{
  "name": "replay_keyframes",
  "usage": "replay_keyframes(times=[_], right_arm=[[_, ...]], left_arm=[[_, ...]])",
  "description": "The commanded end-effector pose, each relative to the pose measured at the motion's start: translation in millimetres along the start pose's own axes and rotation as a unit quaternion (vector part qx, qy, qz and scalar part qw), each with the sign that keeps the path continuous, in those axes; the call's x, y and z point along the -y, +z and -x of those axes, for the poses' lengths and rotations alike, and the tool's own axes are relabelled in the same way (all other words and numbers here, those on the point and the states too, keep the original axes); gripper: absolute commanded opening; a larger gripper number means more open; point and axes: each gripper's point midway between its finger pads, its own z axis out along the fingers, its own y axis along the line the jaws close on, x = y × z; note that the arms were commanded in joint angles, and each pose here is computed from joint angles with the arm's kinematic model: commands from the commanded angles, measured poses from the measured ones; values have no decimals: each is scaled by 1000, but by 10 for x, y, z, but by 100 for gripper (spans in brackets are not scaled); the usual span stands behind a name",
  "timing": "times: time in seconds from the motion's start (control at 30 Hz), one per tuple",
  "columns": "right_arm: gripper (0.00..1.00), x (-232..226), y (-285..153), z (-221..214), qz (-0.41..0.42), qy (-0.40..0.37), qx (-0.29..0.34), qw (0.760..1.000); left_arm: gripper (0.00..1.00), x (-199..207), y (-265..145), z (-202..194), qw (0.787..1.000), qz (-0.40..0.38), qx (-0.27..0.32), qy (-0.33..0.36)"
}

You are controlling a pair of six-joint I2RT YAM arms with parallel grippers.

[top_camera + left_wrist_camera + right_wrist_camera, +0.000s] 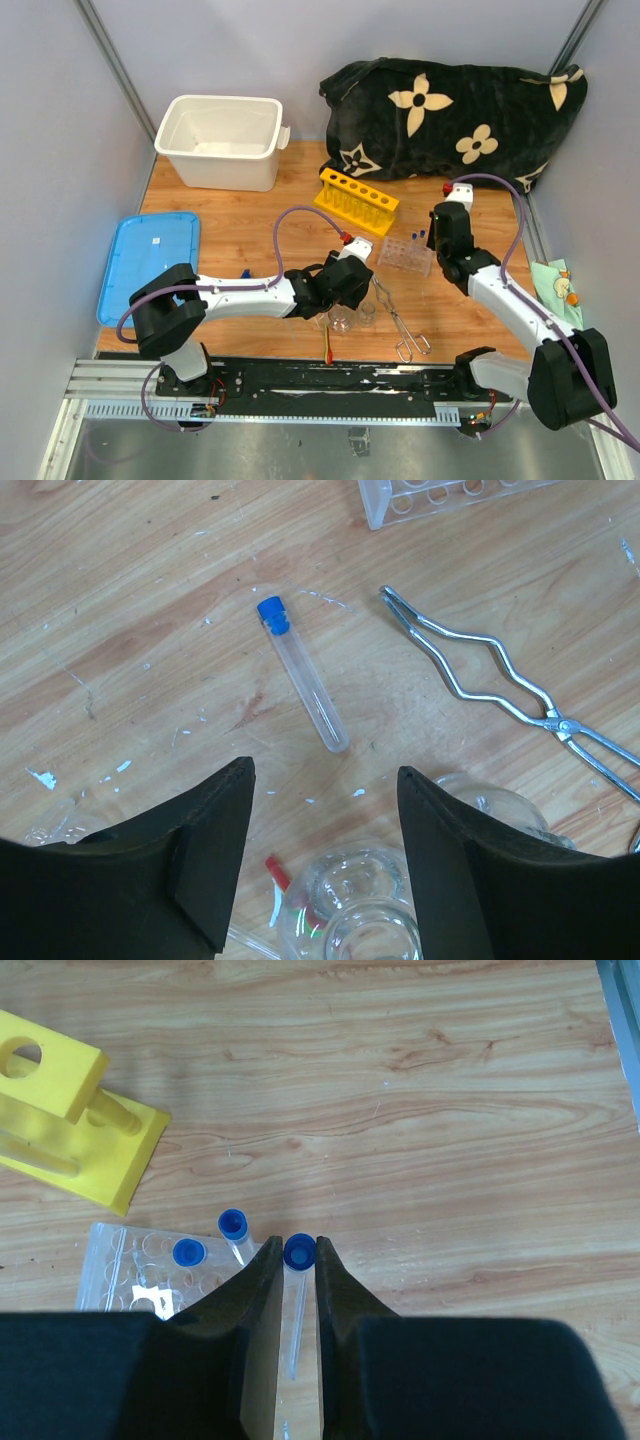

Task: Organize the chemistry lab equipment
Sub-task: Insert the test tube into the slot of the test tube rack.

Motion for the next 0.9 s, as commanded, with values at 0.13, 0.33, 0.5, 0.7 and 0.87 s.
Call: replay_keyframes(times=[0.13,0.33,0.5,0.7,0.87], right_arm=[[1,-7,128,-24,-4,6,3,1000],[1,-21,168,-55,-4,4,0,1000],[1,-29,182,-76,-2,2,-4,1000],[1,-58,219,-135,1,0,-14,1000],[1,-58,242,-166,-1,-1,-20,1000]], left_arm=[[63,-31,-29,118,1000,2,19,-14],[63,-33,-29,118,1000,2,19,-14],[63,-53,-19,124,1000,3,19,-14],[63,-75,-18,120,1000,5,19,-16],[63,-105,-43,113,1000,6,22,-20]])
